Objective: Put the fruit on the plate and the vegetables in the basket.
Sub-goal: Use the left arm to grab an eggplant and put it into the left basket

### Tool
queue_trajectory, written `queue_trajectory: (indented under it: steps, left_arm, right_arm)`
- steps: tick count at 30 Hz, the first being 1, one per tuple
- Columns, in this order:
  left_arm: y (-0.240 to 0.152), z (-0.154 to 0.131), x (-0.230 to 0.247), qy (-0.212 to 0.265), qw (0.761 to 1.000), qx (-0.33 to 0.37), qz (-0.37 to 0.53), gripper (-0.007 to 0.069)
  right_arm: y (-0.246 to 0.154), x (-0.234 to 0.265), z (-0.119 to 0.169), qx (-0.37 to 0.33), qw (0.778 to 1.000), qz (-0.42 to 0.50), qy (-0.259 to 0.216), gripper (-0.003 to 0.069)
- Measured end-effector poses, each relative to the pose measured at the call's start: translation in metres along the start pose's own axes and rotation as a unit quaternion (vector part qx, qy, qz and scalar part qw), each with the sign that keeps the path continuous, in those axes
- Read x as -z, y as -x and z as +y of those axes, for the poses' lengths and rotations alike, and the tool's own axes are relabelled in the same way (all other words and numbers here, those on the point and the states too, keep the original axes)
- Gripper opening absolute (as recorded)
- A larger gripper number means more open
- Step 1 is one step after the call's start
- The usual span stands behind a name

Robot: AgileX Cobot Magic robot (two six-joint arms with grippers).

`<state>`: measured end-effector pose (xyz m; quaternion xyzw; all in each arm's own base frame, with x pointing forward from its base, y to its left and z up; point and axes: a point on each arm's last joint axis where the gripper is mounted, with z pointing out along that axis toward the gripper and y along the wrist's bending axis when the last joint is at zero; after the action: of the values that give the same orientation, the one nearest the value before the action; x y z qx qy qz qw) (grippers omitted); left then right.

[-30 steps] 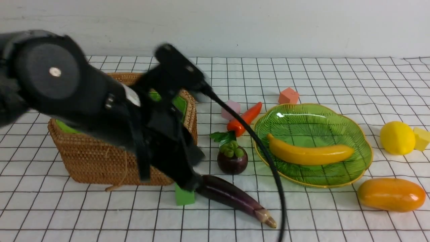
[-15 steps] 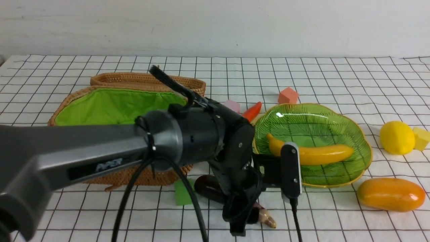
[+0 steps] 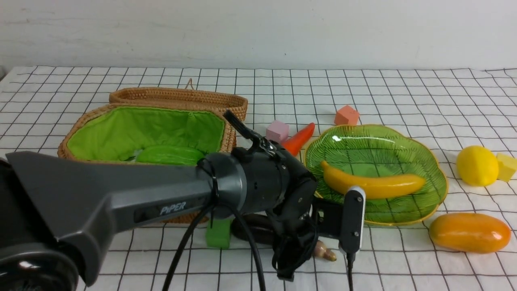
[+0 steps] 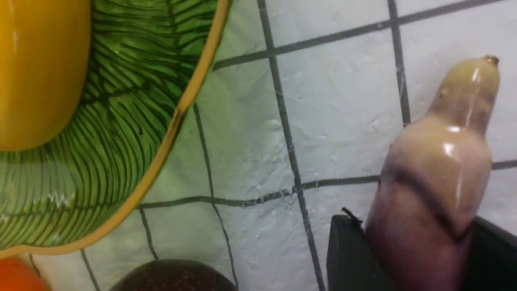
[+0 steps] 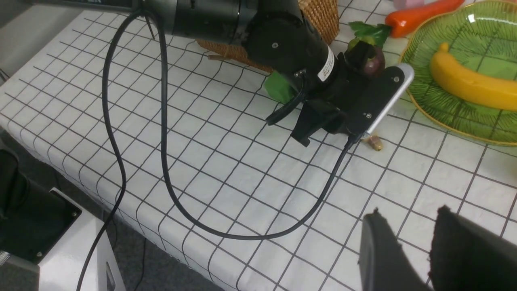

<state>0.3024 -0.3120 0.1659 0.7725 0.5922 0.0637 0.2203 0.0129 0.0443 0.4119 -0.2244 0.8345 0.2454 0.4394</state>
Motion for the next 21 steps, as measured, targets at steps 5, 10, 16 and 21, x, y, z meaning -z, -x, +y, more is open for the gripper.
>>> queue_trajectory:
  steps: [5,10,16,21]
  left_arm:
    - [0.019,-0.002,0.034,0.021,0.999,-0.021,-0.021,0.0302]
    - [0.043,-0.01,0.106,0.048,0.996,-0.042,-0.06,0.0302]
    - [0.028,-0.004,0.164,0.095,0.994,-0.005,-0.057,0.0302]
    - [-0.018,0.022,0.192,0.169,0.984,0.063,0.006,0.0302]
  right_arm:
    - [0.0,0.0,0.0,0.0,1.0,0.0,0.0,0.0215]
    - [0.0,0.0,0.0,0.0,1.0,0.0,0.001,0.0215]
    - [0.0,0.0,0.0,0.0,1.0,0.0,0.001,0.0215]
    - [0.001,0.0,0.0,0.0,1.0,-0.004,0.0,0.0215]
